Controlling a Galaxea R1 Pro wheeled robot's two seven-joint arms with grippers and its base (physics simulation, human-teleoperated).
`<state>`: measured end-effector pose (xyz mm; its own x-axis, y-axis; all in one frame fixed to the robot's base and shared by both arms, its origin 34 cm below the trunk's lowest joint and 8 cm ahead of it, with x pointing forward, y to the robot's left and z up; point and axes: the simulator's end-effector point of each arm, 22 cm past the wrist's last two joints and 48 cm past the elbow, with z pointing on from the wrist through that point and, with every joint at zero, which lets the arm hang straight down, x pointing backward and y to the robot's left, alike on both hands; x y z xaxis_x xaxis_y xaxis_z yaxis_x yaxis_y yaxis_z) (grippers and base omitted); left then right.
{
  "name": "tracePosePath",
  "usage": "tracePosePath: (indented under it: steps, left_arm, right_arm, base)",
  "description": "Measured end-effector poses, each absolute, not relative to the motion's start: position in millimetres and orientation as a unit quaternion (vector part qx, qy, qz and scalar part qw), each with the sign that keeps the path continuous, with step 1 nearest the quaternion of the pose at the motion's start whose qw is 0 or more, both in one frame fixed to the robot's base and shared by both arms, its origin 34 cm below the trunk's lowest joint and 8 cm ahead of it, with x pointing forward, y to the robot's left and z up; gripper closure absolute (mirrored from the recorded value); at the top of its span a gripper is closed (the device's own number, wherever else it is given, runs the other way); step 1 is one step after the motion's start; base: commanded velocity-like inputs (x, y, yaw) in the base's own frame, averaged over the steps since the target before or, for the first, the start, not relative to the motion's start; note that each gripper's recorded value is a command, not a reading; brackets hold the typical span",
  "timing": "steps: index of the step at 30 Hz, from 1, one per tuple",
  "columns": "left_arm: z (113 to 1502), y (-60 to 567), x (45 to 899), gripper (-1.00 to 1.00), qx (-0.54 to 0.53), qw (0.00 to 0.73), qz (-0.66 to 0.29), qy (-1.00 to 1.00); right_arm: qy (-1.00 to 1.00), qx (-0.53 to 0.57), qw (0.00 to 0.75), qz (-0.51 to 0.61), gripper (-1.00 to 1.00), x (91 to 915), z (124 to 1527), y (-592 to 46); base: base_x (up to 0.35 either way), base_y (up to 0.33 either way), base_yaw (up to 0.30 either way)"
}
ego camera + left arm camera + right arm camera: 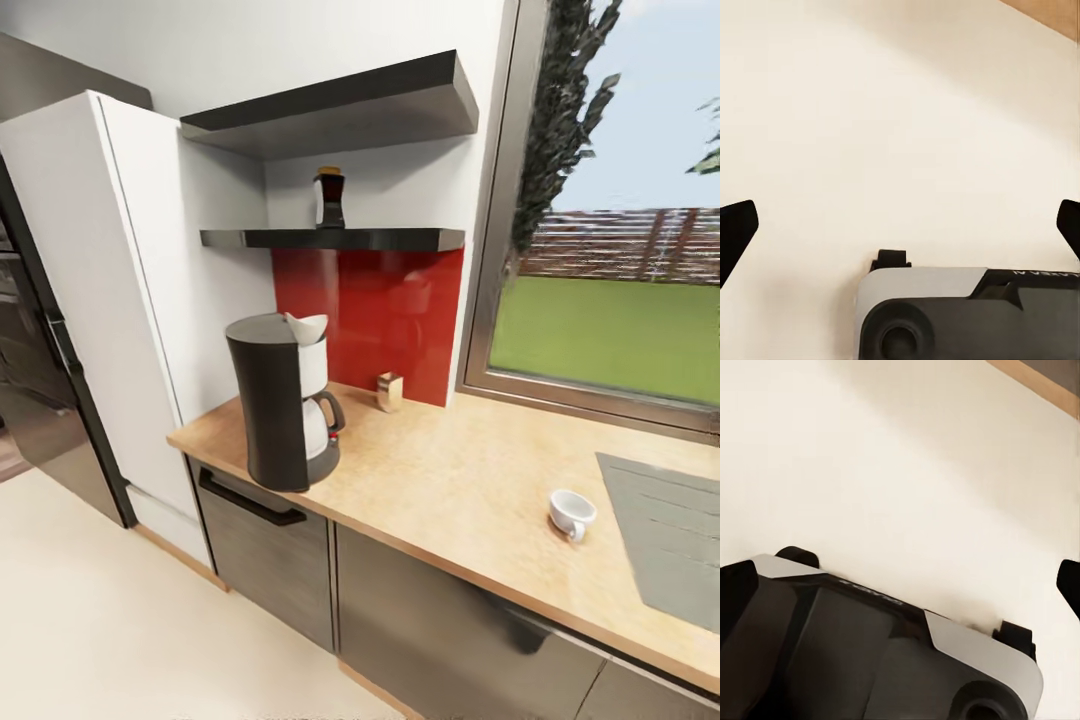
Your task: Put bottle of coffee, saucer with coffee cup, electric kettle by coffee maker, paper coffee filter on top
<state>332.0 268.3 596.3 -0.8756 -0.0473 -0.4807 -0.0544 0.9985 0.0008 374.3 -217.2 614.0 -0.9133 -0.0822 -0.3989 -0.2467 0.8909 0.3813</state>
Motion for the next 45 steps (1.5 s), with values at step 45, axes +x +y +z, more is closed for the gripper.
tracePosePath:
  steps: [45]
  left_arm:
    - [597,270,332,-1.00,-0.027,0.248,0.008,0.968]
  right_arm:
    - [0.957,-0.087,0.179,0.212,-1.00,364,610,-223]
  base:
    - [0.061,0.155,-0.092]
